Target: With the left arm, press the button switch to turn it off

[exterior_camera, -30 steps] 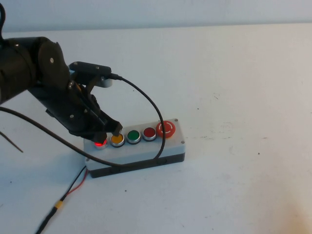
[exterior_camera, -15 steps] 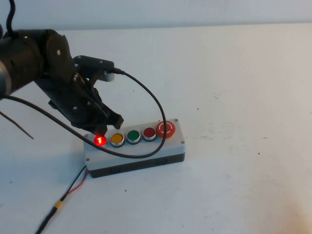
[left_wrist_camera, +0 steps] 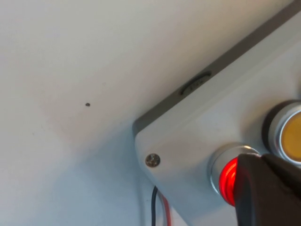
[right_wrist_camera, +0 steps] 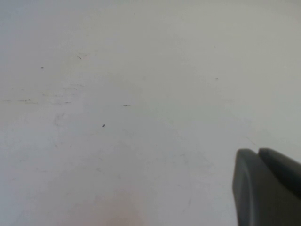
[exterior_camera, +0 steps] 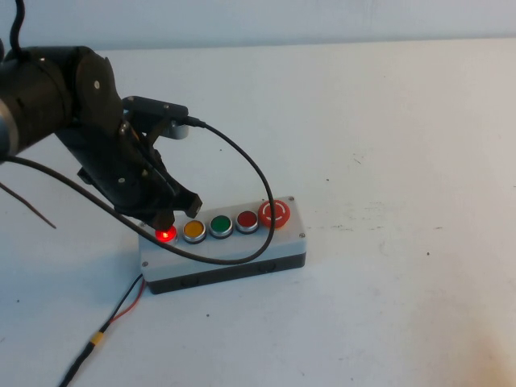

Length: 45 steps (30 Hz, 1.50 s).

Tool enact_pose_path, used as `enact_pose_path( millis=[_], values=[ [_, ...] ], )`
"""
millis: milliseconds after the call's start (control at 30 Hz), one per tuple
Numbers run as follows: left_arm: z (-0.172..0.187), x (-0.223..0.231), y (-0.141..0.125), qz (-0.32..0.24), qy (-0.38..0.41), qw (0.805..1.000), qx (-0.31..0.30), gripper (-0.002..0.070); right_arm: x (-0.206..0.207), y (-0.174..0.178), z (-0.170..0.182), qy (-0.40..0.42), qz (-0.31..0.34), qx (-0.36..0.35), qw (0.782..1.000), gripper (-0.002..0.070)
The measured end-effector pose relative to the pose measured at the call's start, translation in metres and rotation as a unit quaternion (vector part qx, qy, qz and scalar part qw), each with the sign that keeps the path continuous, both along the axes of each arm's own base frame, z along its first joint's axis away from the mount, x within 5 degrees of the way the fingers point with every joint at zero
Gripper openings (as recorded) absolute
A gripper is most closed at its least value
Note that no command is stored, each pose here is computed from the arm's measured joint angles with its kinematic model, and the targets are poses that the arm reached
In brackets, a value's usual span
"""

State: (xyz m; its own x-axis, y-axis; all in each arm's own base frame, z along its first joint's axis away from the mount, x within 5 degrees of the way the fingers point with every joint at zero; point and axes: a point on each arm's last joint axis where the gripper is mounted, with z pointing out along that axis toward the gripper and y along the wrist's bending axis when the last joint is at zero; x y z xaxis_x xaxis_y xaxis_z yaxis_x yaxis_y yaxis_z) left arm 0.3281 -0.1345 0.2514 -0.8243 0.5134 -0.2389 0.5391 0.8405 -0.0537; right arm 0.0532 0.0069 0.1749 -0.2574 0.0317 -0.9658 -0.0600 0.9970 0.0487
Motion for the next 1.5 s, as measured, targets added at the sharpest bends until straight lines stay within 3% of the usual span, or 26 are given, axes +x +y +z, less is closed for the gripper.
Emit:
enact_pose_path(
  millis=[467,667,800,967,1300,1500],
  values=[
    [0.002,0.001,-0.001,-0.002,-0.005,1.0,-0.001,-0.0002,0.0,0.0,0.0,0.0,0.0,0.0,1.0,-0.0016],
    [0.057,-0.029,0.008,-0.004,-0.104,0.994,-0.036,-0.0002,0.0,0.0,0.0,0.0,0.0,0.0,1.0,-0.0016],
    [0.095,-0.067,0.024,0.001,-0.192,0.979,-0.069,-0.0002,0.0,0.0,0.0,0.0,0.0,0.0,1.0,-0.0016],
    [0.111,-0.13,0.049,0.009,-0.283,0.953,-0.105,-0.0002,0.0,0.0,0.0,0.0,0.0,0.0,1.0,-0.0016],
    [0.078,-0.219,0.085,0.037,-0.397,0.902,-0.164,-0.0002,0.0,0.0,0.0,0.0,0.0,0.0,1.0,-0.0016],
    [0.057,-0.245,0.096,0.037,-0.418,0.892,-0.17,-0.0002,0.0,0.0,0.0,0.0,0.0,0.0,1.0,-0.0016]
  ],
)
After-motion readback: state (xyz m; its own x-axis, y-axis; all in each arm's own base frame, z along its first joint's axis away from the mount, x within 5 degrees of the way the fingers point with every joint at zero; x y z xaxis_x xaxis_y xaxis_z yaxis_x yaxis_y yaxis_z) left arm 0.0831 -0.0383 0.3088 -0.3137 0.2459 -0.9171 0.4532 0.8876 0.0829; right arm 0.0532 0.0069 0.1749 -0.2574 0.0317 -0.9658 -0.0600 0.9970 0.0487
